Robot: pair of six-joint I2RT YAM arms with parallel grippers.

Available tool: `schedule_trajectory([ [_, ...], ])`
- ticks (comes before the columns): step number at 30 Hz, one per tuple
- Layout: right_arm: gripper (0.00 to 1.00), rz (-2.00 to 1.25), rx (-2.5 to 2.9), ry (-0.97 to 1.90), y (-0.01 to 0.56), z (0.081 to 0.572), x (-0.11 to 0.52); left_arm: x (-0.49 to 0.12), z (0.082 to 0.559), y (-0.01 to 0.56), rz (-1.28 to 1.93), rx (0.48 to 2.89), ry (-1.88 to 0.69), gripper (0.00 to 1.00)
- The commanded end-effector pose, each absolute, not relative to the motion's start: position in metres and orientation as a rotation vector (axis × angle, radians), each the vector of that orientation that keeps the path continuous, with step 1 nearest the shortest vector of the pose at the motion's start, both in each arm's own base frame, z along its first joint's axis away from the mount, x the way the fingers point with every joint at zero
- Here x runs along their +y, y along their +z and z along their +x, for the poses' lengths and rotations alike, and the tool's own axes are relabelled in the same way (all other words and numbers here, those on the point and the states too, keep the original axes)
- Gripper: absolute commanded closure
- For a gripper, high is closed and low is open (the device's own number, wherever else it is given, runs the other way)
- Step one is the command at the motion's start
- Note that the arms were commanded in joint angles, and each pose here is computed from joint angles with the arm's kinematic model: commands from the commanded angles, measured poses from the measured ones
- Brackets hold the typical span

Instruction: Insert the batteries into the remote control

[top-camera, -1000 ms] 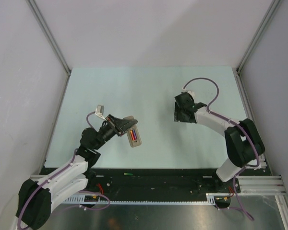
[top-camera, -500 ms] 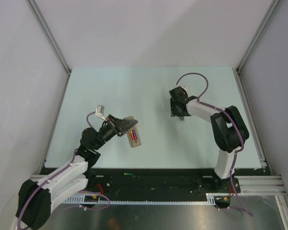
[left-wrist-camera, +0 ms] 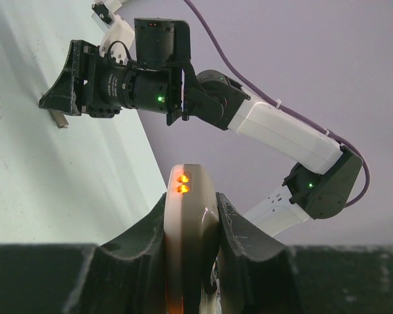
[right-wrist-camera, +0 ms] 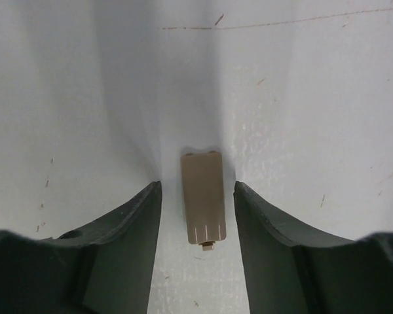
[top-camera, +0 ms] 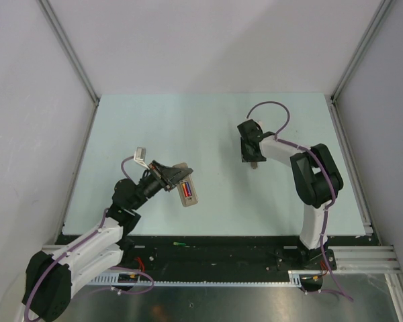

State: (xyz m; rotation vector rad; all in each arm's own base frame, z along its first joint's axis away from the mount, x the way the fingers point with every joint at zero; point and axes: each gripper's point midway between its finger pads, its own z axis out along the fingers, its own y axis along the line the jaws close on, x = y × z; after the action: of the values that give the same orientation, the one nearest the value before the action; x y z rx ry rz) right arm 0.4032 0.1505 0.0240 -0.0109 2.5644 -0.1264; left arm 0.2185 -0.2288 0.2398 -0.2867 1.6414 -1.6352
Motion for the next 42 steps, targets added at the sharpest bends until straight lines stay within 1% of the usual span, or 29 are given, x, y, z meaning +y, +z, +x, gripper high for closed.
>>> schedule_trajectory([
  [1, 0.49, -0.016, 2.59, -0.14, 0.019, 0.405, 0.149, -0.23, 0.214, 0.26, -0.223, 1.577, -1.653, 1.0],
  [5, 0.51, -0.015, 2.607, -0.146, 0.017, 0.4, 0.149, -0.23, 0.214, 0.261, -0.22, 1.573, -1.655, 1.0],
  [7, 0.47, -0.013, 2.614, -0.156, 0.017, 0.396, 0.149, -0.23, 0.214, 0.259, -0.223, 1.577, -1.653, 1.0],
  [11, 0.45, -0.005, 2.623, -0.181, 0.016, 0.388, 0.145, -0.23, 0.213, 0.259, -0.222, 1.576, -1.655, 1.0],
  [23, 0.48, -0.026, 2.659, -0.128, 0.014, 0.364, 0.149, -0.232, 0.211, 0.261, -0.213, 1.578, -1.665, 1.0],
  [42, 0.55, 0.022, 2.709, -0.041, 0.005, 0.357, 0.146, -0.233, 0.213, 0.261, -0.217, 1.582, -1.663, 1.0],
])
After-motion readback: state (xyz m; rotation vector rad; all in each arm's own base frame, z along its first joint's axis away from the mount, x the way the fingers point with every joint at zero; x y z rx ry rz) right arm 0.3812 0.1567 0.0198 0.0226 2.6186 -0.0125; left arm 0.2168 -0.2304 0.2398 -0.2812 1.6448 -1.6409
